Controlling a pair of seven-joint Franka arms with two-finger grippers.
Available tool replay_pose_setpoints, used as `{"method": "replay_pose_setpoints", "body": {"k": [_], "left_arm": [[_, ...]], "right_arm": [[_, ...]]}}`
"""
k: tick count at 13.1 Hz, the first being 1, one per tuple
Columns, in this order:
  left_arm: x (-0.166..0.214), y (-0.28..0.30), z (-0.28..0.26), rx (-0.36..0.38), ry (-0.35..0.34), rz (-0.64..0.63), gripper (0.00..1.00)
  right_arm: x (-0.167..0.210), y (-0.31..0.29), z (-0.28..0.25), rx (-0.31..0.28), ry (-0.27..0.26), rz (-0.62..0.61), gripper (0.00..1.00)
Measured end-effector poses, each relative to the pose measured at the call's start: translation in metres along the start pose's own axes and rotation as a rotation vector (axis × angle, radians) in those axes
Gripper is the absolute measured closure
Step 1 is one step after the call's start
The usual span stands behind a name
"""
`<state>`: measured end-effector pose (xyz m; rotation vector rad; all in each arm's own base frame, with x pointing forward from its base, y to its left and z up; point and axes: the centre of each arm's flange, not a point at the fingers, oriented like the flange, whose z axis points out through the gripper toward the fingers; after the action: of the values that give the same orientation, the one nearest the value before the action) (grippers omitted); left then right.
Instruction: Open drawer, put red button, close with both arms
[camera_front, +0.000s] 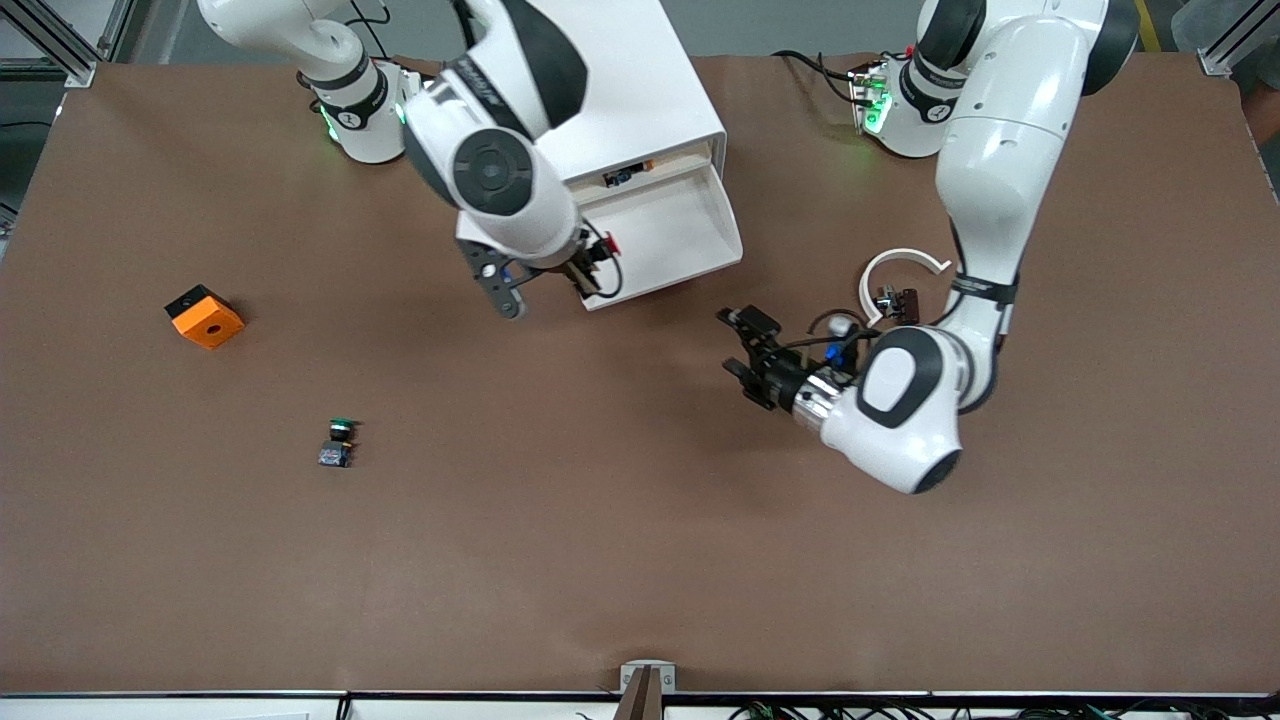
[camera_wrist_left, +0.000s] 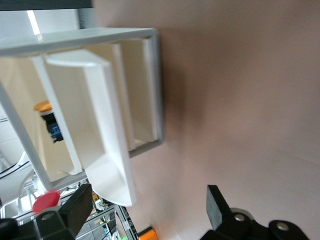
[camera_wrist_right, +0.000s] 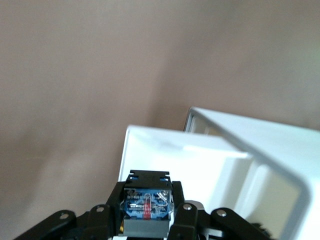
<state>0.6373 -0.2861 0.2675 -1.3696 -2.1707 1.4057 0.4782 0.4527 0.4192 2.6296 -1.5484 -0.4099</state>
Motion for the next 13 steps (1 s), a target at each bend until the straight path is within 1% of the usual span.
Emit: {"method": "replay_pose_setpoints", "body": {"k": [2, 3, 5, 6, 7, 10, 12, 13], "left_arm": [[0.012, -0.004, -0.052, -0.093, -0.021, 0.212, 0.00], [0.019, -0.010, -0.079, -0.141, -0.026, 0.291, 0.00], [0.035, -0.021, -0.125, -0.223, -0.030, 0.396, 0.00], [0.044, -0.026, -0.145, -0.263, -0.020, 0.444, 0.00], [0.053, -0.032, -0.162, -0.301, 0.012, 0.495, 0.00], [0.073, -0.052, -0.199, -0.380, 0.159, 0.663, 0.00], [0.084, -0.065, -0.218, -0.411, 0.261, 0.769, 0.00], [0.088, -0.072, -0.226, -0.423, 0.300, 0.796, 0.00]], "right_arm": [[-0.027, -0.003, 0.024, -0.002, 0.009, 0.037, 0.59], [-0.038, -0.002, 0.033, -0.012, 0.015, 0.040, 0.59], [-0.058, 0.002, 0.050, -0.035, 0.028, 0.045, 0.59], [-0.065, 0.003, 0.060, -0.047, 0.035, 0.043, 0.59], [-0.071, 0.004, 0.068, -0.058, 0.040, 0.040, 0.59], [-0.082, 0.004, 0.088, -0.072, 0.050, 0.027, 0.59], [-0.084, 0.002, 0.095, -0.069, 0.051, 0.026, 0.59], [-0.083, 0.001, 0.096, -0.062, 0.049, 0.027, 0.59]]}}
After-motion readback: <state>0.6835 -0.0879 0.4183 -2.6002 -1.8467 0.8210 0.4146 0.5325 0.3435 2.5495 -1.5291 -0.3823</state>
